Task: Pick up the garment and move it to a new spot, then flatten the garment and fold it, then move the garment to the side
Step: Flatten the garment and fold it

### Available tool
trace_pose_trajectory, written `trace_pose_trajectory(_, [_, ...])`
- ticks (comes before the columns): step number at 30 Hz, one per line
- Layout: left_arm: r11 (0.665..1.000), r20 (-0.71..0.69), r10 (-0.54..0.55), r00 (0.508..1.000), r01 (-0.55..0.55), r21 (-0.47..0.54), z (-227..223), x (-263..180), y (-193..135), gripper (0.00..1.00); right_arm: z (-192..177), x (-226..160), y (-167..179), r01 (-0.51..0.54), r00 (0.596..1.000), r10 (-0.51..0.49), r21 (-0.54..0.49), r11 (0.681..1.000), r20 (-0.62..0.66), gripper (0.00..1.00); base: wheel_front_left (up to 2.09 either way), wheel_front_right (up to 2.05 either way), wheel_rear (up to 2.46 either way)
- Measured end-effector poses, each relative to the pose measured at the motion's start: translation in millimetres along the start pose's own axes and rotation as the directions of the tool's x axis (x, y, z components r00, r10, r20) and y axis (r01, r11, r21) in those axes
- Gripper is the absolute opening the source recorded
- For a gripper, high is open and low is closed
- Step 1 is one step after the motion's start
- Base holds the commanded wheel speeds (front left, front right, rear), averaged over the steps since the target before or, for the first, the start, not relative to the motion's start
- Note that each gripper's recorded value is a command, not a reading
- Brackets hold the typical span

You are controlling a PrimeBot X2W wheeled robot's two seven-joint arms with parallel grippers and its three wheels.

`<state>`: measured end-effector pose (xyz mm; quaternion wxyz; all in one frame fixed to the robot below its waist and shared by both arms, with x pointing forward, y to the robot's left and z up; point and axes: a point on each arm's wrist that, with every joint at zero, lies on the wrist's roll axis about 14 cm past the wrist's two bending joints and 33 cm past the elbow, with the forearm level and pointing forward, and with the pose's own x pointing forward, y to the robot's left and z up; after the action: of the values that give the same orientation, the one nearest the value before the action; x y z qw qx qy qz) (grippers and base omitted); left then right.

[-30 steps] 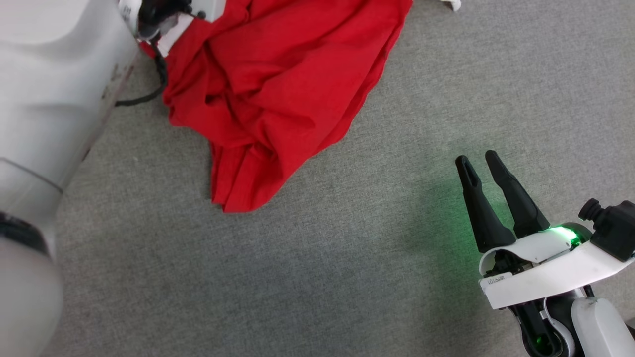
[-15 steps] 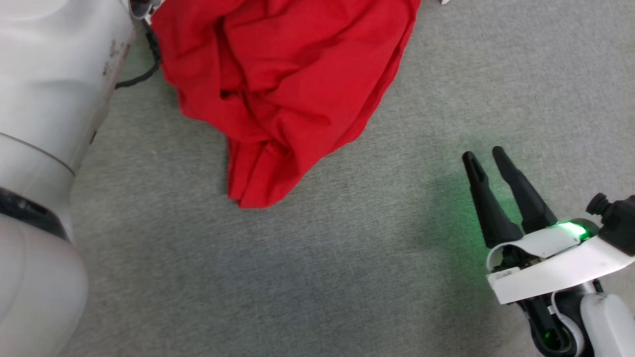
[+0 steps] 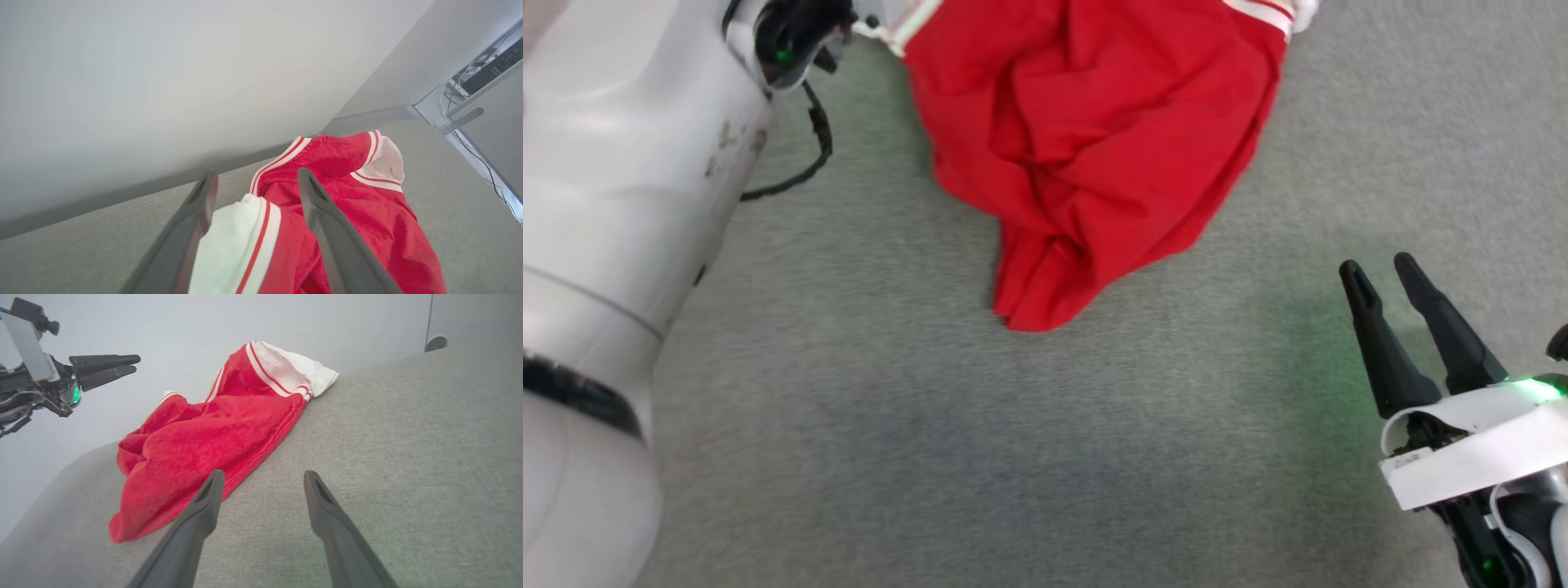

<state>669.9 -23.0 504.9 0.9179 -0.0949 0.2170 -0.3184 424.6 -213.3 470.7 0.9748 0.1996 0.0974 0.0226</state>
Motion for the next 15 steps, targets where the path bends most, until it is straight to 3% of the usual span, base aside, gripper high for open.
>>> trace_pose_trajectory(7, [0.999, 0.04, 0.001, 0.999, -0.002, 0.035, -4, -50, 7, 1.0, 12, -2, 18, -0.061, 0.998, 0.059, -0.086, 0.994, -0.024, 1.0, 0.0, 0.0, 0.0])
trace_pose_trajectory(15, [0.994, 0.139, 0.047, 0.989, -0.06, 0.087, -27, -116, 25, 1.0, 18, -1, 36, -0.161, 0.982, 0.131, -0.24, 0.957, -0.137, 1.0, 0.0, 0.0, 0.0])
